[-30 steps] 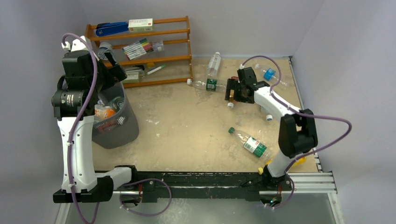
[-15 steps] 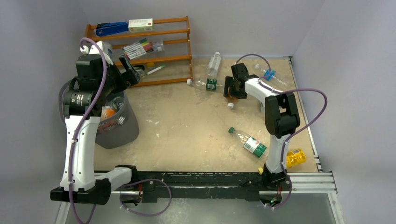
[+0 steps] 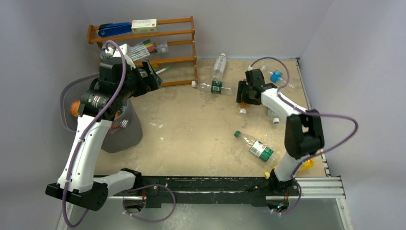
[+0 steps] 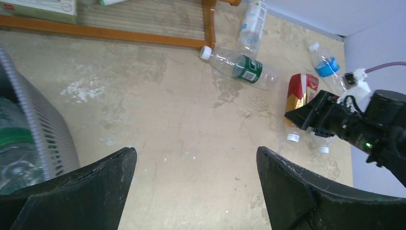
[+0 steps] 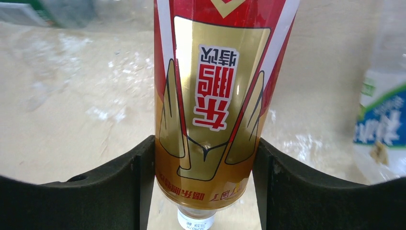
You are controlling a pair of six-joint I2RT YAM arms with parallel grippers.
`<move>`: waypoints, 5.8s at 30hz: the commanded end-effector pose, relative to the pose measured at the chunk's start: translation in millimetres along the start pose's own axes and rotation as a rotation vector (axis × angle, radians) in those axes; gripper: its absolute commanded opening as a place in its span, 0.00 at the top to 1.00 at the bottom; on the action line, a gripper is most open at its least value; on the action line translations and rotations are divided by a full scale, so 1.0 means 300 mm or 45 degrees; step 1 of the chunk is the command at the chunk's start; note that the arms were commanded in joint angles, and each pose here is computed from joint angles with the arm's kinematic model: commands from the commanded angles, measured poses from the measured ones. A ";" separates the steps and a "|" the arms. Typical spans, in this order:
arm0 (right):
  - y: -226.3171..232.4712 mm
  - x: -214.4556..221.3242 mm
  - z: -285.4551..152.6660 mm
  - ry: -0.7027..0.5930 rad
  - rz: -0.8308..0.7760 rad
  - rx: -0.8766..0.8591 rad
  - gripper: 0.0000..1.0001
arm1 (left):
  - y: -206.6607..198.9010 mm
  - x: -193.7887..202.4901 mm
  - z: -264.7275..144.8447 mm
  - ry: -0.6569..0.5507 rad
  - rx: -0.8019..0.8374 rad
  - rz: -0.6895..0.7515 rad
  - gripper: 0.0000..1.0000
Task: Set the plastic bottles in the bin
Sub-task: Pick up the plastic bottle at the center of the board, then place the plastic bottle in the trash bin.
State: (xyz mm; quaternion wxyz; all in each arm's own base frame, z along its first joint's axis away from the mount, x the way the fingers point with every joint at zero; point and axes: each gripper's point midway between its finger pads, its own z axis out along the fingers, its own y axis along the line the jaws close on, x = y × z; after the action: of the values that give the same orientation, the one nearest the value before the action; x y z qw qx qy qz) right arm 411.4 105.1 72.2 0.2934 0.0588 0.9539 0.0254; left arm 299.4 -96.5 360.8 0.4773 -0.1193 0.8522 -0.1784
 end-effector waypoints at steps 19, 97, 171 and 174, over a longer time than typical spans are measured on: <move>0.358 0.001 -0.808 -0.390 -0.305 -1.168 0.52 | -0.538 0.236 0.113 0.079 0.569 -0.211 0.04; 0.393 0.358 -0.864 -0.248 -0.190 -1.351 0.06 | -0.153 -0.306 -0.331 -0.593 -0.332 0.108 0.75; 0.407 0.411 -0.787 -0.063 -0.283 -1.316 0.04 | 0.682 -0.343 -0.141 -0.454 -1.052 -0.177 0.17; 0.402 0.409 -0.786 -0.050 -0.303 -1.298 0.04 | 0.689 -0.370 -0.162 -0.492 -1.056 -0.201 0.17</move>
State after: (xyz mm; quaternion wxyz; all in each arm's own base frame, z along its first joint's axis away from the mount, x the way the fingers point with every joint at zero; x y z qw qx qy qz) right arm 189.1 232.4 187.5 0.2910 -0.1740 0.8300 0.4429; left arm 311.0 126.3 358.9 0.4964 -0.3795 0.7657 0.1524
